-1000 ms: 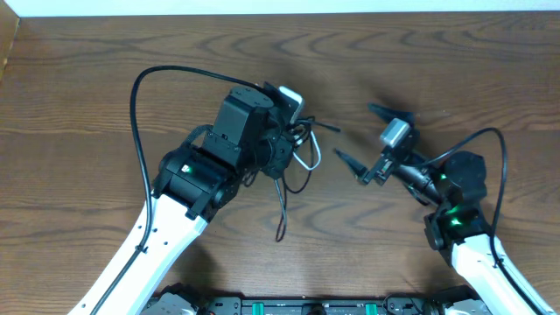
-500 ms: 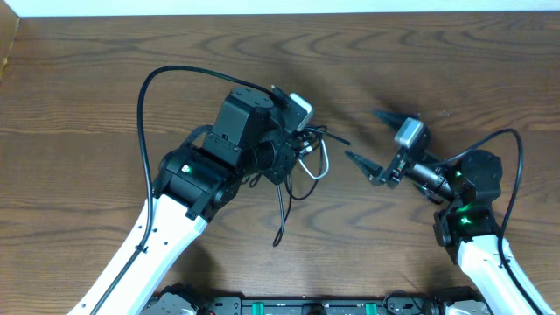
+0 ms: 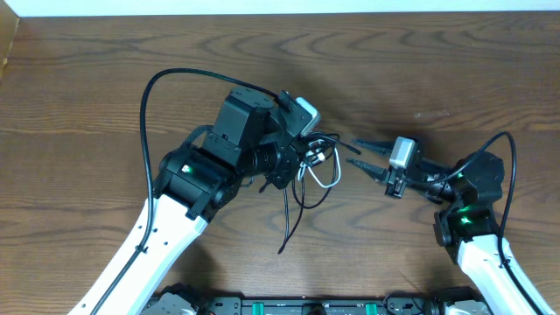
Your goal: Untangle cables
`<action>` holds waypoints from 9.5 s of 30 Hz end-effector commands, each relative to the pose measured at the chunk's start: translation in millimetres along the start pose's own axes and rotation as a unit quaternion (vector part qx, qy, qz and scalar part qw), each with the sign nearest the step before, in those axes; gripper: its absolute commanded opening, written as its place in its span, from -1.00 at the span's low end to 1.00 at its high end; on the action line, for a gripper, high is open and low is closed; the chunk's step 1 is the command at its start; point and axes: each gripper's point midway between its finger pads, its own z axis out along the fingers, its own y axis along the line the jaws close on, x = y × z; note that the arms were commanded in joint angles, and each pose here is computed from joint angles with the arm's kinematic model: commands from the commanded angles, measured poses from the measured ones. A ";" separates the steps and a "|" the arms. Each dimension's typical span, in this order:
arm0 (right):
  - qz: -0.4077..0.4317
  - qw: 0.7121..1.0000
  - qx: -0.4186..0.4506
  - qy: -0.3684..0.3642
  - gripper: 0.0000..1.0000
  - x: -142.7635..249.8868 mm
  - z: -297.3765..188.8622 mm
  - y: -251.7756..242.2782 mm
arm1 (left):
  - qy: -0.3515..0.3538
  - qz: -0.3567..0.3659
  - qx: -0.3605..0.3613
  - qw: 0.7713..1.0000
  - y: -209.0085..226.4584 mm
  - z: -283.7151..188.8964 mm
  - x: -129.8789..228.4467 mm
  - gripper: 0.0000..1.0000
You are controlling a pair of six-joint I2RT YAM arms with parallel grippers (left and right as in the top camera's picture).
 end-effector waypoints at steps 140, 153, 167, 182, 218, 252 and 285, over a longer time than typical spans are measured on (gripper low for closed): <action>0.016 0.998 0.057 0.004 -0.99 -3.2 -24.1 -31.3 | -0.036 0.264 -0.034 0.963 -4.1 36.8 -33.4 0.89; 0.003 0.999 0.054 0.005 -0.98 -3.4 -33.1 -33.6 | -0.111 0.216 -0.059 0.968 6.2 23.5 -69.7 0.90; -0.104 0.993 0.055 0.006 -0.98 -6.9 -39.9 -36.5 | -0.088 0.130 -0.280 0.947 82.2 -1.4 -71.4 0.90; -0.131 0.991 0.014 -0.004 -0.99 -10.0 -39.3 -22.2 | -0.123 0.189 -0.059 0.973 6.7 22.0 -74.8 0.90; -0.114 0.990 -0.074 -0.022 -0.98 -28.3 -56.6 5.2 | -0.131 0.190 0.241 0.943 -70.3 -1.8 -44.8 0.26; -0.113 0.991 -0.065 -0.023 -0.98 -32.2 -56.8 2.8 | -0.108 0.201 0.276 0.934 -92.4 32.8 -37.9 -0.85; -0.047 0.999 -0.010 -0.012 -0.98 -25.3 -63.8 -18.9 | -0.118 0.163 0.236 0.950 -55.1 23.1 -45.3 -0.85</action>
